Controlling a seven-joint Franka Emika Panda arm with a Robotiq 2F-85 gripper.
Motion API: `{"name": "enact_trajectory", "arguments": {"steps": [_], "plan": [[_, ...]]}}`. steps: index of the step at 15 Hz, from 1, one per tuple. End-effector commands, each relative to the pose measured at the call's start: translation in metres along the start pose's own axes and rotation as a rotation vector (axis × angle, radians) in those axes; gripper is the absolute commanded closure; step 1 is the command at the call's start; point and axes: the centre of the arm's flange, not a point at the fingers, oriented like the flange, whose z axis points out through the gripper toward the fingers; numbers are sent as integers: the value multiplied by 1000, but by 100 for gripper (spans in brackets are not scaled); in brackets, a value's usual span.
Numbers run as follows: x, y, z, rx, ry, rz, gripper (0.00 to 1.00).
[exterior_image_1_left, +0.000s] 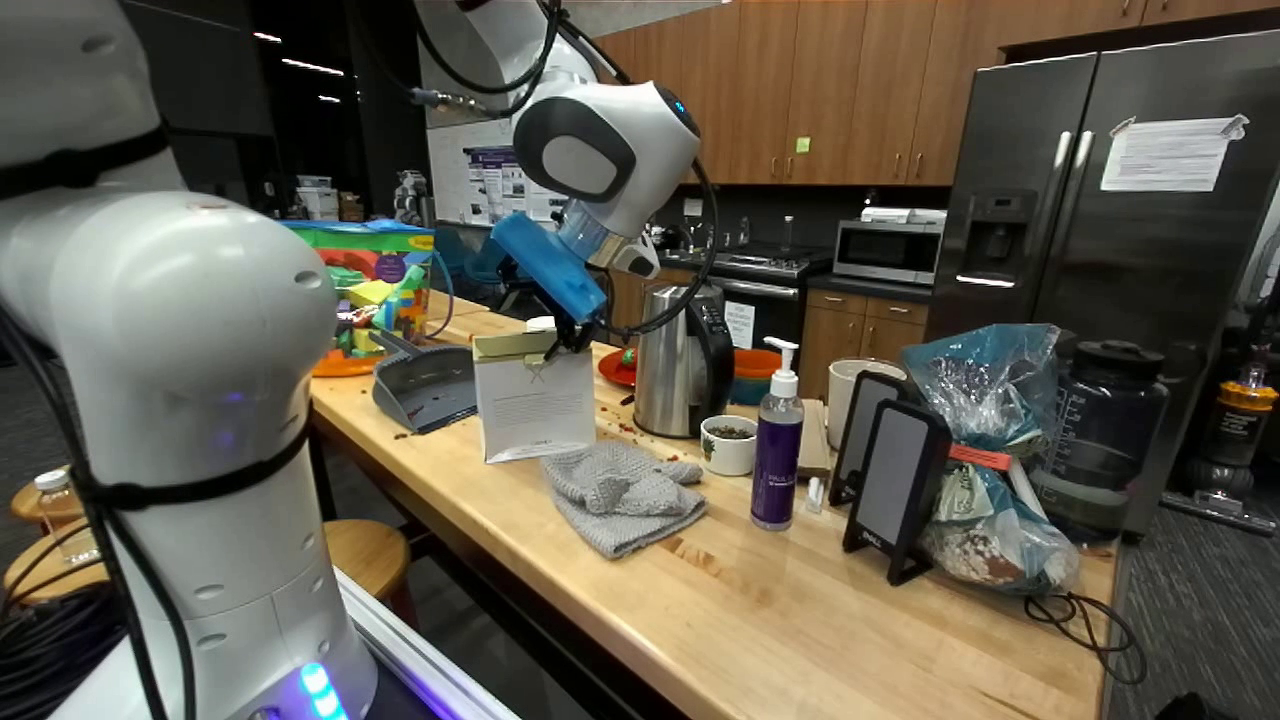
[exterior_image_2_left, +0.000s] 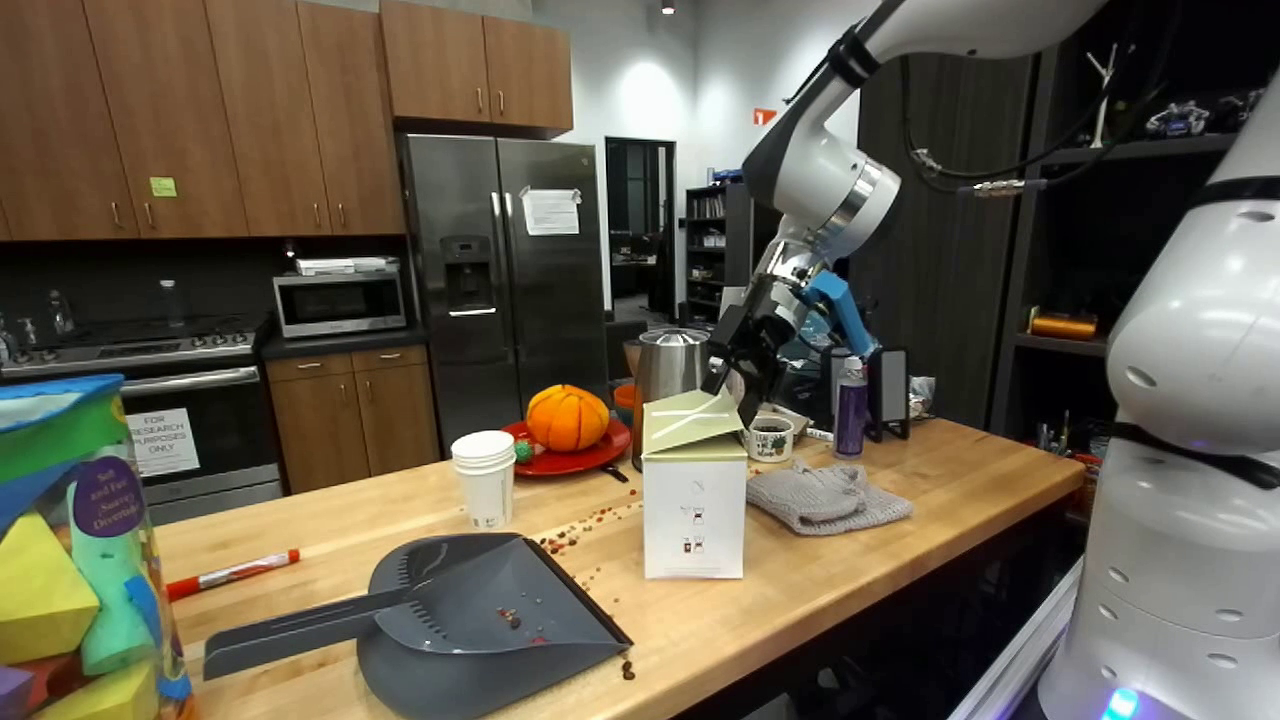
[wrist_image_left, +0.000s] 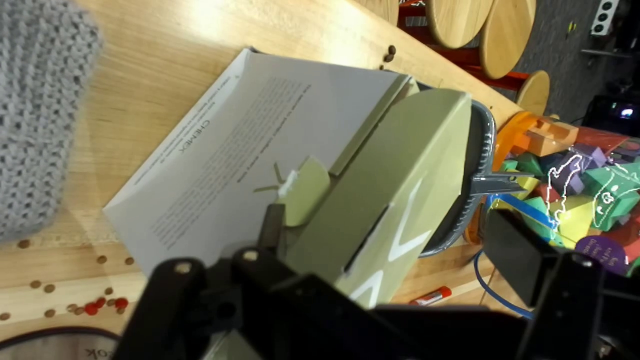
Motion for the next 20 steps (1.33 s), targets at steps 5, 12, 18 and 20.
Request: {"name": "enact_trajectory", "arguments": {"steps": [5, 12, 18, 20], "plan": [[-2, -7, -8, -26, 15, 12, 0], [-7, -16, -11, -67, 35, 23, 0], [-10, -19, -11, -117, 40, 46, 0], [-12, -17, -11, -131, 43, 56, 0]]}}
